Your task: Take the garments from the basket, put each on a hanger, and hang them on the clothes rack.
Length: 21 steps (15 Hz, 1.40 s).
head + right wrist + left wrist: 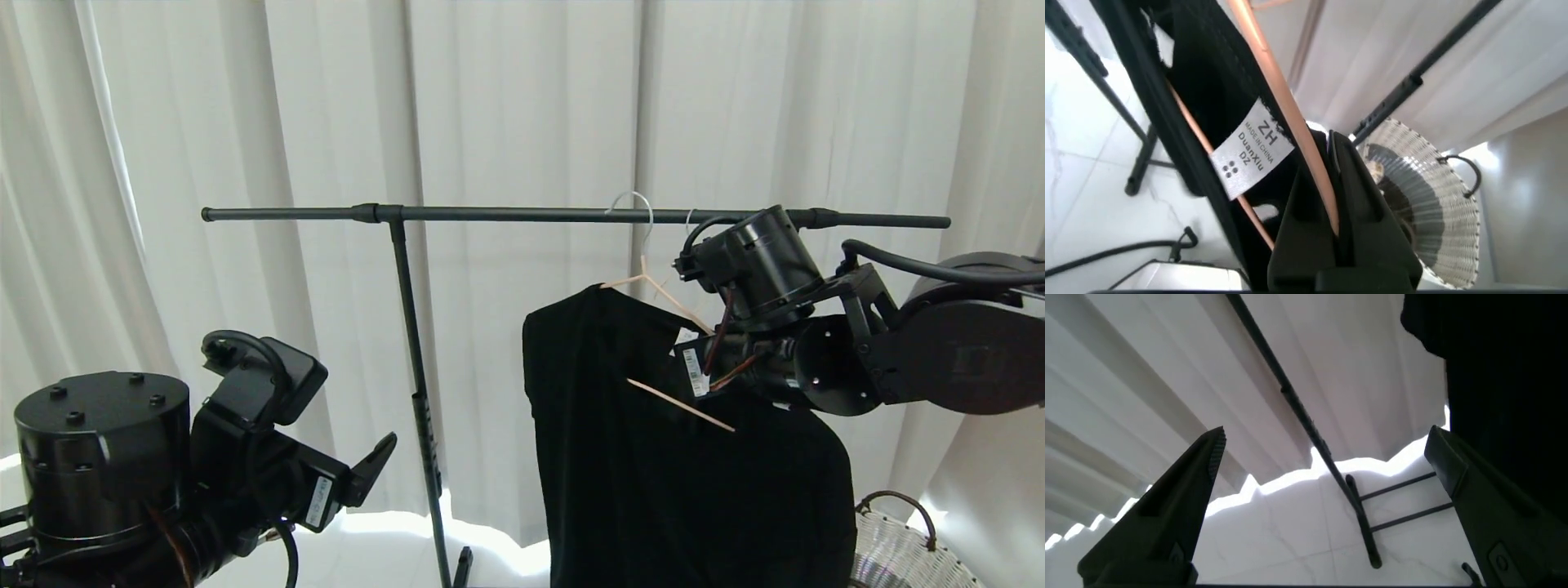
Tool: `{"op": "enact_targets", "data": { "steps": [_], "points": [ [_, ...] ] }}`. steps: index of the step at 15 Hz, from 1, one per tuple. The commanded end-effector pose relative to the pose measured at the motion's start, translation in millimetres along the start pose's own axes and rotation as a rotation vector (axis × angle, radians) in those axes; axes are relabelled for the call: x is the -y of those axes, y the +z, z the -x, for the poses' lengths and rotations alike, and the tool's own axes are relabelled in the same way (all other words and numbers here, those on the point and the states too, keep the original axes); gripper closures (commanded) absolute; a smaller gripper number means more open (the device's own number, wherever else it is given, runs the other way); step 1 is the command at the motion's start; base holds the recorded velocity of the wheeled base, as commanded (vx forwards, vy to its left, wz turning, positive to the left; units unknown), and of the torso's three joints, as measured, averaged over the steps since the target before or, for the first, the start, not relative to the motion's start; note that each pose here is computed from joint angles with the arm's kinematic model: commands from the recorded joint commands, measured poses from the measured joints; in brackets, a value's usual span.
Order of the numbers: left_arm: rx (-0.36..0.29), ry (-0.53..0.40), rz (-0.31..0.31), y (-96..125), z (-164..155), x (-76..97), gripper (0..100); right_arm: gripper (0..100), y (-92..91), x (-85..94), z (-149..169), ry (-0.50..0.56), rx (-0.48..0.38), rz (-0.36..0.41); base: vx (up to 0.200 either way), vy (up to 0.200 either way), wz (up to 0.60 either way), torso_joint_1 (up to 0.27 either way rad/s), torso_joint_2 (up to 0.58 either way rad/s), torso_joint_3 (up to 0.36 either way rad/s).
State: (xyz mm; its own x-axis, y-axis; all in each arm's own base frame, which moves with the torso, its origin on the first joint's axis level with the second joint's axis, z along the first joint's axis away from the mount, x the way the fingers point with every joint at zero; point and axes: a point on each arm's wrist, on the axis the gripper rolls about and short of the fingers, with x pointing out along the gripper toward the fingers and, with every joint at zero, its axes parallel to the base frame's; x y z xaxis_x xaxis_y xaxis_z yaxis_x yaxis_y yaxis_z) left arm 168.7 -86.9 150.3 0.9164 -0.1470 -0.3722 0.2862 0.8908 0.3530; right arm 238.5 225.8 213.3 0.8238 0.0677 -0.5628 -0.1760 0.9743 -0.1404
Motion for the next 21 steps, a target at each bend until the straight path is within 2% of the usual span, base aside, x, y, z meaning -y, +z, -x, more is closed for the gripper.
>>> {"op": "enact_targets", "data": {
  "steps": [1, 4, 9, 15, 21],
  "points": [
    [-0.002, -0.001, -0.001, 0.0, -0.7, 0.3, 0, 100, 1.2, -1.7, 0.4, 0.005, 0.004, 0.0, 0.0, 0.0, 0.0, 0.0, 0.0, 0.0],
    [-0.002, -0.001, -0.001, 0.0, -0.7, 0.3, 0, 100, 4.2, -2.8, 0.0, 0.003, 0.013, -0.003, 0.0, 0.0, 0.0, 0.0, 0.0, 0.0],
    [0.005, -0.013, -0.006, 0.9, 0.5, 2.8, 0, 100, 21.2, -11.6, -8.2, -0.031, 0.061, -0.03, 0.0, 0.0, 0.0, 0.0, 0.0, 0.0],
    [0.018, -0.038, -0.016, 2.6, 3.0, 7.8, 0, 100, 29.2, -3.5, -14.2, -0.069, 0.074, -0.053, 0.2, 0.0, 0.0, 0.002, 0.0, 0.001],
    [0.028, -0.058, -0.023, 3.8, 4.8, 11.9, 0, 100, 27.3, -1.2, -14.6, -0.082, 0.055, -0.045, 0.2, 0.0, 0.0, 0.004, 0.0, 0.001]
  ]
}}
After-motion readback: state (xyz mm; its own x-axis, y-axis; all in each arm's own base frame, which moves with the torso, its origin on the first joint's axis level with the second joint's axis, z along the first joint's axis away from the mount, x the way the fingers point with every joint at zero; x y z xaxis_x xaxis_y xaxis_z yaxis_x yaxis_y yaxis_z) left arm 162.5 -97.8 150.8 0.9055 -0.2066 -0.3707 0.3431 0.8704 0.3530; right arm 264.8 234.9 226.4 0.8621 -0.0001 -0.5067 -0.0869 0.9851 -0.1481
